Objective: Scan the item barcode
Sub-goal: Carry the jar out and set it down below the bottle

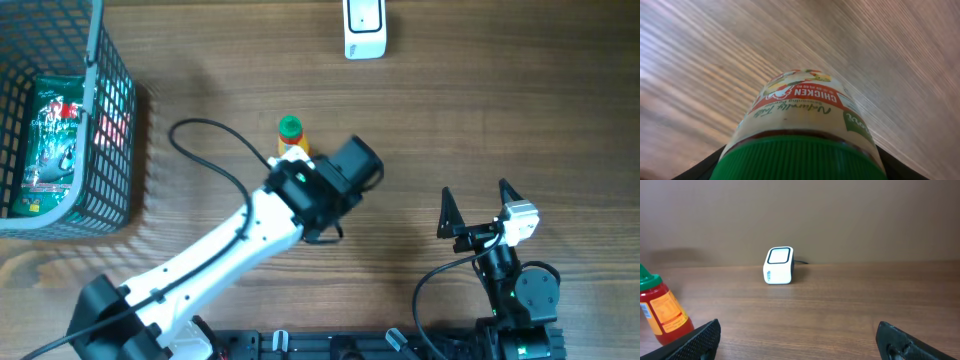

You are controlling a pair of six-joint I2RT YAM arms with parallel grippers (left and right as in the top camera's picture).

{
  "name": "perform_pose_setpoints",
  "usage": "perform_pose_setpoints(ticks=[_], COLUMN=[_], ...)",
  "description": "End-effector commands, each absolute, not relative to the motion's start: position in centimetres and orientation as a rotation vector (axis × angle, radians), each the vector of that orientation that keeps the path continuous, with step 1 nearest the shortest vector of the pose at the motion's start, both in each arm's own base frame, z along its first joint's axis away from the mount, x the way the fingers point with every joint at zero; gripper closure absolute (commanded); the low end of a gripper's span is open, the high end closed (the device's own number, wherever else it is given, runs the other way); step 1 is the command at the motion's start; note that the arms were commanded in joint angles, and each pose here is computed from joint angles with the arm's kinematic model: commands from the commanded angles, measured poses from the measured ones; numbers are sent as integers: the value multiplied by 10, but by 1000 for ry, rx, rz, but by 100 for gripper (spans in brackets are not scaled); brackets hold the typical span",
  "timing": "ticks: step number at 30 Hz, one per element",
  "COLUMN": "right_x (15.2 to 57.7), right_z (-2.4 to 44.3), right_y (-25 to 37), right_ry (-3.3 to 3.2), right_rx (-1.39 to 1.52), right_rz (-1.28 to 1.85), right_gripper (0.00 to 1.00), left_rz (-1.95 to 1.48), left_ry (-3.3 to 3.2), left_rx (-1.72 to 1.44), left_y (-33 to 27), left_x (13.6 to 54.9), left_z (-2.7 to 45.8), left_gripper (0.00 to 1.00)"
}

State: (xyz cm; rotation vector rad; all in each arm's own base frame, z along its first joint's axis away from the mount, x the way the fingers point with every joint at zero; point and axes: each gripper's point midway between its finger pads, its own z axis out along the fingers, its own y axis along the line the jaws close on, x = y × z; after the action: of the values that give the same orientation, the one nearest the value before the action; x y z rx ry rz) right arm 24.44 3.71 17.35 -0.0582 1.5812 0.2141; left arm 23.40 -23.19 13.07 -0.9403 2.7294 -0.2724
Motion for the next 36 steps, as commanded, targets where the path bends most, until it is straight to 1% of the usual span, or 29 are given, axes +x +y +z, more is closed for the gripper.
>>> perform_pose_setpoints(ticks=[1, 5, 8, 11, 12, 14, 16, 18, 21, 23, 24, 29, 36], right_x=[243, 243, 243, 243, 243, 243, 243, 243, 243, 243, 243, 243, 243], right_z=[176, 176, 176, 176, 176, 176, 176, 176, 176, 176, 176, 176, 176], right_y=[40, 40, 40, 40, 40, 40, 40, 40, 40, 40, 40, 40, 40], right_ry=[1569, 1569, 1569, 1569, 1569, 1569, 1569, 1569, 1569, 1569, 1569, 1569, 1569], right_rx=[-81, -82, -82, -81, -82, -81, -81, -81, -81, -81, -81, -81, -81], right_rz=[214, 214, 214, 214, 214, 214, 214, 214, 214, 214, 214, 214, 214], right_gripper=[0, 0, 0, 0, 0, 0, 0, 0, 0, 0, 0, 0, 0], left_rz=[-186, -98, -7, 4, -10, -29, -27, -18, -9, -9, -9, -4, 26], left_ry=[2656, 2654, 2679, 2682, 2678, 2672, 2672, 2675, 2678, 2678, 2678, 2681, 2710], left_rx=[-921, -919, -926, -929, -930, -931, -931, -931, -930, -930, -930, -929, -931], left_y=[-235, -240, -236, -237, -239, -241, -241, -240, -239, -239, -239, -238, -234], left_x=[249, 265, 265, 267, 268, 270, 270, 269, 268, 268, 268, 267, 259], left_z=[107, 70, 46, 38, 39, 39, 39, 39, 39, 39, 39, 39, 41], left_gripper=[43, 42, 42, 43, 41, 34, 25, 24, 25, 23, 20, 0, 0])
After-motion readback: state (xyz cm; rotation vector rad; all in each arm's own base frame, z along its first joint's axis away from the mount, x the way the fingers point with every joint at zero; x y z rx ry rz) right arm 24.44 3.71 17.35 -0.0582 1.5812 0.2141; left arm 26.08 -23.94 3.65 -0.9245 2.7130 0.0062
